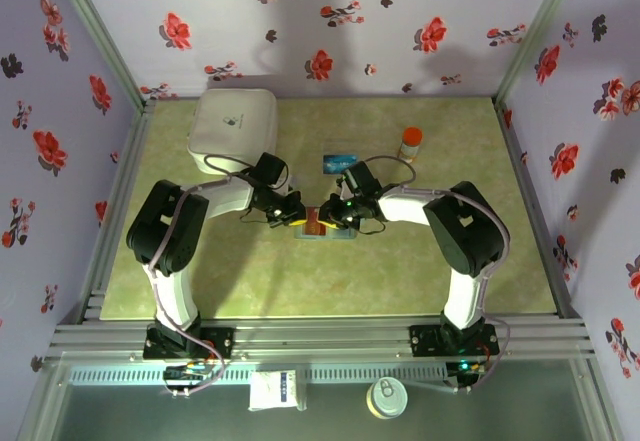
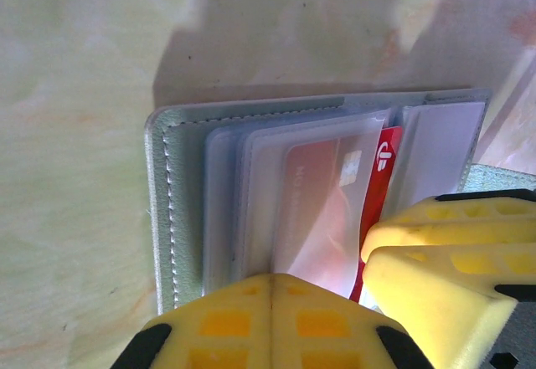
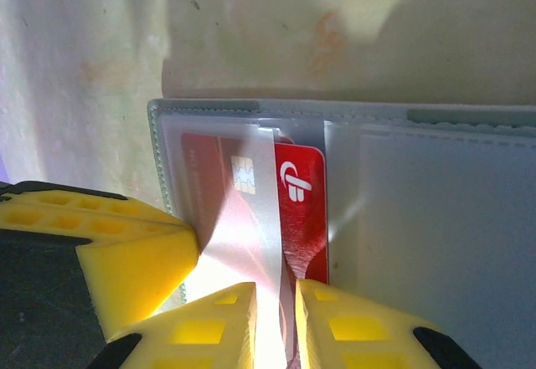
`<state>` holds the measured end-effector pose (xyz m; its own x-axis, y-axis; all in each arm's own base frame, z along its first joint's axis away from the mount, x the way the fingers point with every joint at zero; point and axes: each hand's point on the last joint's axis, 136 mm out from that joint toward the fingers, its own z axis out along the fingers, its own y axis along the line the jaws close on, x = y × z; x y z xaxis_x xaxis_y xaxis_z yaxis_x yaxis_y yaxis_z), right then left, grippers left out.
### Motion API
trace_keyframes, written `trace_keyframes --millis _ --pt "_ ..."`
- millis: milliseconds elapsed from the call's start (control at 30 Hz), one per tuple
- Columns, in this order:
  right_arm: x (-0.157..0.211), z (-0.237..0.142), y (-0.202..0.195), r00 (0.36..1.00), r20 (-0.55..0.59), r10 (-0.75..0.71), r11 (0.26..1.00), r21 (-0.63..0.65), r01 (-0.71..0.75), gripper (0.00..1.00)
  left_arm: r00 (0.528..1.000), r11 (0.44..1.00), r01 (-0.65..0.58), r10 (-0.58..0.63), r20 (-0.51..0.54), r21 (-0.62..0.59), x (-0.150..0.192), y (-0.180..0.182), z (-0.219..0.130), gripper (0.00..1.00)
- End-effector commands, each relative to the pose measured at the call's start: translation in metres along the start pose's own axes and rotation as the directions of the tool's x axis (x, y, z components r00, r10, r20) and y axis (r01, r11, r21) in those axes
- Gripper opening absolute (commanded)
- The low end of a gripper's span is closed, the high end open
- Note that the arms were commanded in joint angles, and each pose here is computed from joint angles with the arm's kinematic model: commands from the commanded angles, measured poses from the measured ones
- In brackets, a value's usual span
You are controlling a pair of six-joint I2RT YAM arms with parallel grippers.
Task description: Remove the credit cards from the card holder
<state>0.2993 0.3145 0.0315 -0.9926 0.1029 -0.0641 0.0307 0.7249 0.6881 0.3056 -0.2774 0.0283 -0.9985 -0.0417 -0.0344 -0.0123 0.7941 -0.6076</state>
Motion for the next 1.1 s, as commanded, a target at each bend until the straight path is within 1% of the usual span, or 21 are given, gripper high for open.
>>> trace_keyframes --millis 0,67,200,300,700,933,1067 --pt "0.002 0.008 0.006 0.999 -0.034 -0.001 1.000 -0.020 0.000 0.21 1.000 0.999 0.001 -0.003 -0.030 -0.046 0.006 0.012 0.005 0.00" --pt "0.003 0.008 0.003 0.999 -0.036 -0.002 1.000 -0.001 0.002 0.21 1.000 0.999 0.002 -0.003 -0.030 -0.046 0.005 0.012 0.006 0.00" --pt "0.002 0.001 -0.011 1.000 -0.023 -0.013 0.995 0.097 0.015 0.21 1.000 0.999 0.002 -0.004 -0.030 -0.049 0.006 0.013 0.004 0.00" --pt "-0.001 -0.003 -0.012 1.000 -0.006 -0.028 0.992 0.123 0.028 0.20 0.999 0.999 0.002 -0.004 -0.035 -0.049 0.006 0.013 0.005 0.00" --pt "-0.005 -0.013 -0.002 0.998 0.030 -0.057 0.994 0.097 0.054 0.20 1.000 0.999 -0.009 0.008 -0.020 -0.036 0.002 0.004 -0.002 0.00" --pt "-0.007 -0.023 0.011 0.996 0.070 -0.060 0.998 0.038 0.058 0.21 1.000 1.000 -0.022 0.022 -0.003 -0.013 -0.002 -0.010 -0.012 0.00" --pt "-0.008 -0.026 0.009 0.996 0.077 -0.043 0.999 0.028 0.041 0.22 0.999 0.999 -0.032 0.032 -0.001 -0.015 -0.002 -0.016 -0.013 0.00"
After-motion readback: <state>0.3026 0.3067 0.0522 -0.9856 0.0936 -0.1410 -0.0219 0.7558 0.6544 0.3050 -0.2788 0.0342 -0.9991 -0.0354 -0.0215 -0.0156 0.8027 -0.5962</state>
